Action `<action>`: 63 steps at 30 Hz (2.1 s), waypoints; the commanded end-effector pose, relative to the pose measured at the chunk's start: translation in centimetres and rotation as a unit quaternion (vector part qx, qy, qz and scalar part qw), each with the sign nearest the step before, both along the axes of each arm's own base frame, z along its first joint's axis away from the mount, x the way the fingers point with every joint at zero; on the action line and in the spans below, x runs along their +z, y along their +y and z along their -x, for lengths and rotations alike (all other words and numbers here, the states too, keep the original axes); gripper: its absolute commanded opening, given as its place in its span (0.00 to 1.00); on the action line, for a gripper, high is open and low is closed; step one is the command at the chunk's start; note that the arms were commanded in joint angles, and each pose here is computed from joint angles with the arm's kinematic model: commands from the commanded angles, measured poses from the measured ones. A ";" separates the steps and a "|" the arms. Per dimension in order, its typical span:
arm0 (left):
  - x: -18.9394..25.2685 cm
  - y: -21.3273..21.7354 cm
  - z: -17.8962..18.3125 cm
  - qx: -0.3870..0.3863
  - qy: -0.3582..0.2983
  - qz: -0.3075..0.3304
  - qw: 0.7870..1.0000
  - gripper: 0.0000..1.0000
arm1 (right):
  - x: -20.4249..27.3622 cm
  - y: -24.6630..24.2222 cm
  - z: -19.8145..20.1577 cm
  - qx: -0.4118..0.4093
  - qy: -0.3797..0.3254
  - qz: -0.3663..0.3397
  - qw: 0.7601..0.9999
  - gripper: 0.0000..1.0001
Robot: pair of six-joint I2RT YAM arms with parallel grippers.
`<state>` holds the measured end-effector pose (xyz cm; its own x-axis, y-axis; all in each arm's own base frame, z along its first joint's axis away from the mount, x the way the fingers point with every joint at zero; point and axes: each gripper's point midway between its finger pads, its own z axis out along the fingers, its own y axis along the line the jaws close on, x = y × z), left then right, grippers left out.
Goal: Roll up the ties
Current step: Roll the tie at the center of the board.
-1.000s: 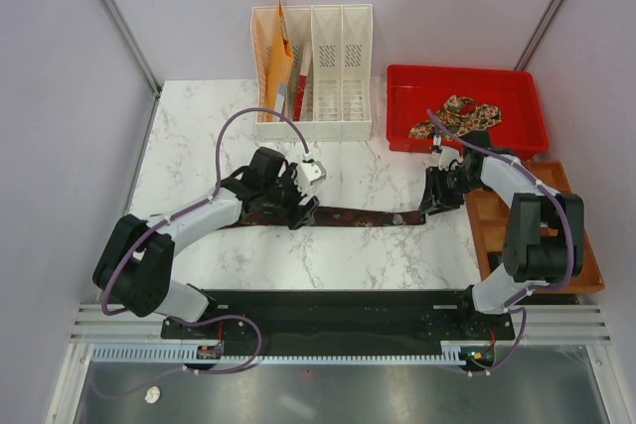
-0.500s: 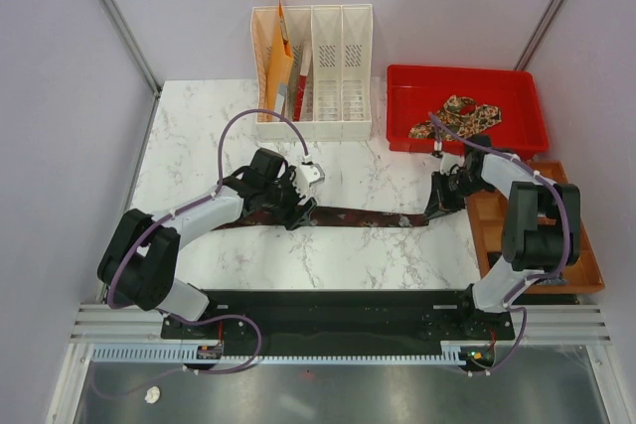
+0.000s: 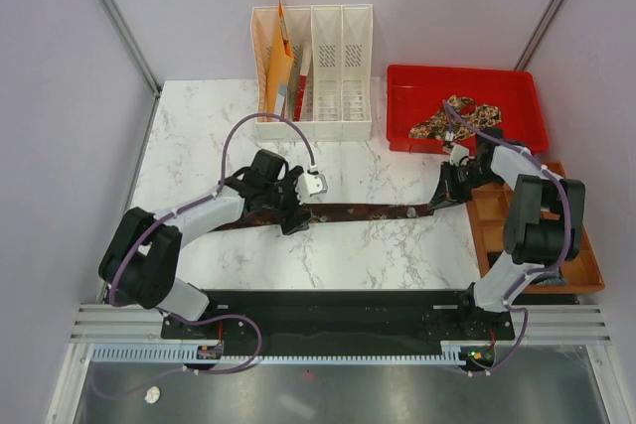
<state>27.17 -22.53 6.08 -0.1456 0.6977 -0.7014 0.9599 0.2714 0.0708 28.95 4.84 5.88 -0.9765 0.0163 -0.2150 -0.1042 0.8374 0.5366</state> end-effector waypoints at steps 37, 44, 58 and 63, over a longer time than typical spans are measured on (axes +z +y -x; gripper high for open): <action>-3.3 -4.9 0.2 -0.175 0.000 -0.066 0.982 0.24 | 0.1 0.1 -1.1 0.051 0.052 -0.034 0.997 0.00; -2.9 -5.3 0.2 -0.164 0.012 -0.057 0.985 0.55 | -1.3 0.2 -1.9 0.025 0.071 -0.038 0.996 0.00; 0.8 -10.8 -3.6 -0.160 -0.031 -0.006 0.987 0.85 | -0.9 -0.4 -2.6 0.019 0.065 -0.022 0.997 0.44; -0.5 -11.5 -2.9 -0.187 -0.027 -0.026 0.982 1.00 | -0.2 -1.0 -1.4 0.029 0.051 0.005 0.998 0.59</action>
